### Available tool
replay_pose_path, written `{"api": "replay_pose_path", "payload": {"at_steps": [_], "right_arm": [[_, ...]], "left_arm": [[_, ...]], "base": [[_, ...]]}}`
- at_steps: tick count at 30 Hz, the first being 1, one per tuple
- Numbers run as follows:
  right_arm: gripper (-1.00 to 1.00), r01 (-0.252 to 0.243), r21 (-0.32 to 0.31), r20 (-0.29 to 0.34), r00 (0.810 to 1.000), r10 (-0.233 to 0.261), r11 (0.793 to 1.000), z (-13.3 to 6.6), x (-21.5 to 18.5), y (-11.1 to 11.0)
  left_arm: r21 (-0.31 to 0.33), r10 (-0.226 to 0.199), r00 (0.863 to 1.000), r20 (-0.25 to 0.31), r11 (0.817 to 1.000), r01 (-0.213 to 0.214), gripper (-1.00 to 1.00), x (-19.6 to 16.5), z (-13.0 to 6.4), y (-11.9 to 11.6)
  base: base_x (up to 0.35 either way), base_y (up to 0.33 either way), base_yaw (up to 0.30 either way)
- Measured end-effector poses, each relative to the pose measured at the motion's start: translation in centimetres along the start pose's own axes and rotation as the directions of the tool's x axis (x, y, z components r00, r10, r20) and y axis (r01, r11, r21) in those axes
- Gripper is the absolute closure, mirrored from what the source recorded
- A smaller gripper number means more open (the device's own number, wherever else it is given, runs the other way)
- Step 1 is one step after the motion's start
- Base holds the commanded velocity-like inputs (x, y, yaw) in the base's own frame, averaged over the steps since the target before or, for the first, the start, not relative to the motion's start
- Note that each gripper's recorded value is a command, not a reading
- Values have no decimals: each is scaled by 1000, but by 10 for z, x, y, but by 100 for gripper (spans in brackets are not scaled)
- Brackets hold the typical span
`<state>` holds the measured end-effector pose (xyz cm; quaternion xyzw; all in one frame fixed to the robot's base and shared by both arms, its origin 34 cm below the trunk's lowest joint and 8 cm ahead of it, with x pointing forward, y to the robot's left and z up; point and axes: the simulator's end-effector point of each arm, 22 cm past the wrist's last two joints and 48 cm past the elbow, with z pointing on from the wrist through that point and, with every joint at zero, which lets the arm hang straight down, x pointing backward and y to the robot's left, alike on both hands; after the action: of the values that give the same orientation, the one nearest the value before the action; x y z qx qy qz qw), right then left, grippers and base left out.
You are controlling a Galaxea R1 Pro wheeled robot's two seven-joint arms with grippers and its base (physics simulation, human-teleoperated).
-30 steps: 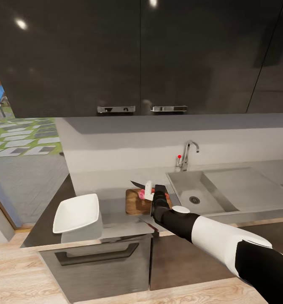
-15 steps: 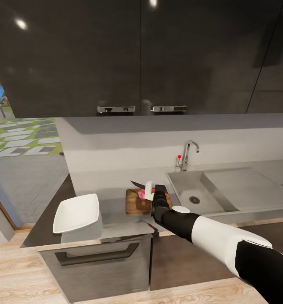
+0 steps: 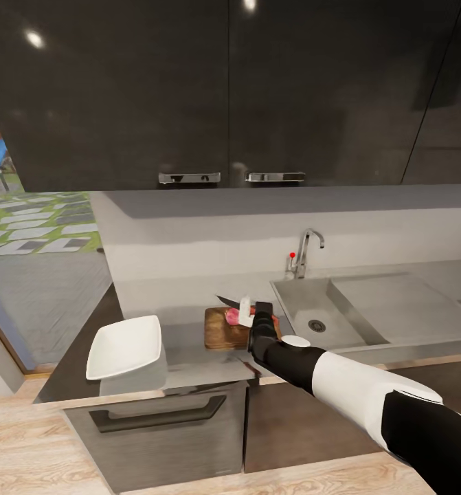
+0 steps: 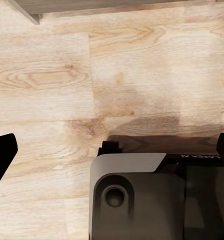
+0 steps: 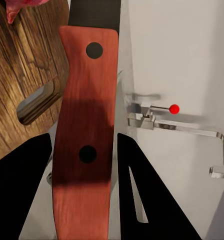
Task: In the kitchen, take the Vidalia onion out of the sink, dice it on the chopping board with the paring knife, put the diced onion into the bowl on the countertop, then place both the paring knife and the chopping board into the sink.
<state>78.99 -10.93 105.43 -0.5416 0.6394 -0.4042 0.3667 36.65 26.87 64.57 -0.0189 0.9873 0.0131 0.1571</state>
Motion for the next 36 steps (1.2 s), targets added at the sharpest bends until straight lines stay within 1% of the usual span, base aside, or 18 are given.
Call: {"api": "replay_pose_path", "payload": {"at_steps": [16,23,36], "right_arm": [[100,2,-2,-3,1000,-2,1000,1,1,1],[100,-1,-4,13,1000,1,1000,-3,-11,2],[100,0,-5,12,1000,0,1000,-3,-11,2]], "left_arm": [[1,0,1000,0,1000,0,-100,0,0,0],[0,0,1000,0,1000,0,-100,0,0,0],[0,0,1000,0,1000,0,-100,0,0,0]], "base": [[0,0,0],[0,0,0],[0,0,0]]}}
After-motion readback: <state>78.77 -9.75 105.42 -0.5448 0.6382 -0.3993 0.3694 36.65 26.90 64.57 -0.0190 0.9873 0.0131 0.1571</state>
